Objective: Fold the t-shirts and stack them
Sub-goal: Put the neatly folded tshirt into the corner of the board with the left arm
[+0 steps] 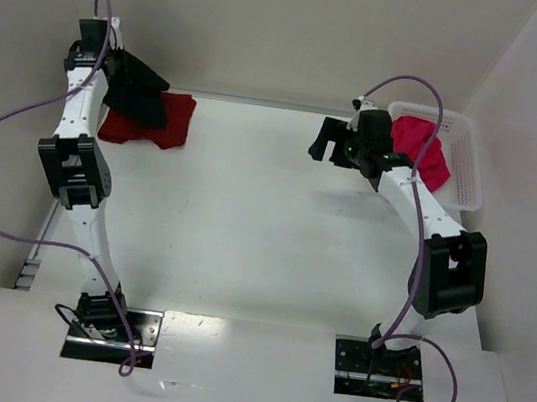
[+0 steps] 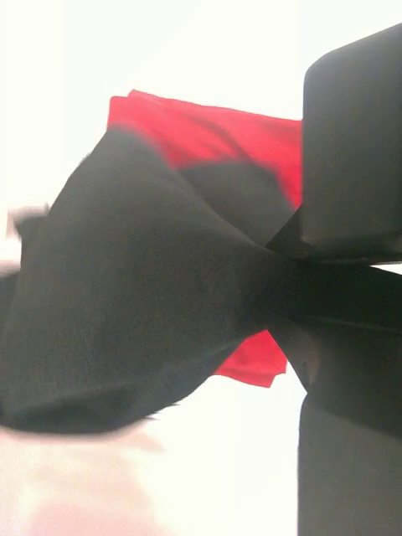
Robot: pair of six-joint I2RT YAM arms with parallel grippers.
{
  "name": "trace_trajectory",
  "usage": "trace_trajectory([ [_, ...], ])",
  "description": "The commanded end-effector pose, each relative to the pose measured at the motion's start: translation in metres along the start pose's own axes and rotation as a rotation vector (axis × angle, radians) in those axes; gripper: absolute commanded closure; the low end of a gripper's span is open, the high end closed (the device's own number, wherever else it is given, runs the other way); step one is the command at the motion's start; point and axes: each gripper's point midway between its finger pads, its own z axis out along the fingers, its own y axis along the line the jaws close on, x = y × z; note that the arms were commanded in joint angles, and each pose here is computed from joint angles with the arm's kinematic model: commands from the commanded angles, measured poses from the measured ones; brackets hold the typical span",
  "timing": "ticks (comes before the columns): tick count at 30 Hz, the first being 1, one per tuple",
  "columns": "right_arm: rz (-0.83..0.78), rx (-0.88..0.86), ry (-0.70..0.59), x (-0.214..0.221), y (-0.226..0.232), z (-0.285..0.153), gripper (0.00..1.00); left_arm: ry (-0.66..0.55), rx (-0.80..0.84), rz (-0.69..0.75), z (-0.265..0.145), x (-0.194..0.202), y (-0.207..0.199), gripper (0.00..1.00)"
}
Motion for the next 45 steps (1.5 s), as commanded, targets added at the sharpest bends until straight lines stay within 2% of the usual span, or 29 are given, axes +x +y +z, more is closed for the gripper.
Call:
trace_trajectory([
  [1,-0.017,0.000,-0.041,-0.011,0.000,-0.007,0.00,-0.038,0.094,-0.022,0.010,-0.015,-0.010,1.00],
  [2,-0.016,0.003,-0.032,-0.008,-0.001,-0.005,0.00,0.008,0.104,-0.016,0.020,0.000,-0.012,1.00],
  [6,-0.017,0.010,-0.044,-0.013,-0.001,-0.005,0.00,0.053,0.164,-0.012,0.033,0.017,-0.021,1.00],
  [10,-0.015,0.013,-0.036,-0.010,-0.003,-0.002,0.00,0.063,0.148,-0.023,0.026,0.022,-0.019,1.00],
  [13,-0.015,0.013,-0.036,-0.010,-0.003,-0.002,0.00,0.013,0.163,-0.050,0.006,0.002,-0.019,1.00],
  [17,-0.008,0.009,-0.046,-0.013,-0.001,-0.002,0.00,-0.092,0.318,-0.093,-0.039,-0.044,-0.048,1.00],
  [18,-0.006,0.012,-0.037,-0.009,-0.003,-0.001,0.00,-0.112,0.371,-0.079,-0.053,-0.054,-0.071,1.00],
  [20,-0.011,0.003,-0.063,-0.015,0.000,-0.008,0.00,-0.130,0.397,-0.067,-0.068,-0.066,-0.089,1.00],
  [21,-0.009,0.007,-0.053,-0.010,-0.001,-0.007,0.00,-0.208,0.451,-0.049,-0.095,-0.095,-0.103,1.00],
  [24,-0.012,0.000,-0.072,-0.014,0.001,-0.012,0.00,-0.259,0.604,-0.083,-0.123,-0.118,-0.127,1.00],
  [25,-0.012,0.000,-0.072,-0.014,0.001,-0.012,0.00,-0.298,0.682,-0.066,-0.145,-0.130,-0.138,1.00],
  [28,-0.012,0.000,-0.073,-0.013,0.001,-0.015,0.00,-0.255,0.694,-0.136,-0.130,-0.124,-0.119,1.00],
  [32,-0.012,0.000,-0.072,-0.011,0.001,-0.017,0.00,-0.131,0.657,-0.157,-0.091,-0.087,-0.093,1.00],
  [36,-0.012,0.000,-0.072,-0.011,0.001,-0.017,0.00,-0.028,0.628,-0.126,-0.046,-0.045,-0.081,1.00],
  [38,-0.012,0.001,-0.070,-0.012,0.000,-0.015,0.00,0.022,0.601,-0.112,-0.009,-0.017,-0.070,1.00],
  [40,-0.010,0.004,-0.062,-0.011,0.000,-0.013,0.00,0.073,0.559,-0.141,0.019,0.006,-0.056,1.00],
  [41,-0.010,0.004,-0.062,-0.011,0.000,-0.013,0.00,0.127,0.570,-0.173,0.042,0.031,-0.050,1.00],
  [45,-0.009,0.007,-0.053,-0.012,0.000,-0.012,0.00,0.235,0.535,-0.235,0.080,0.080,-0.039,1.00],
])
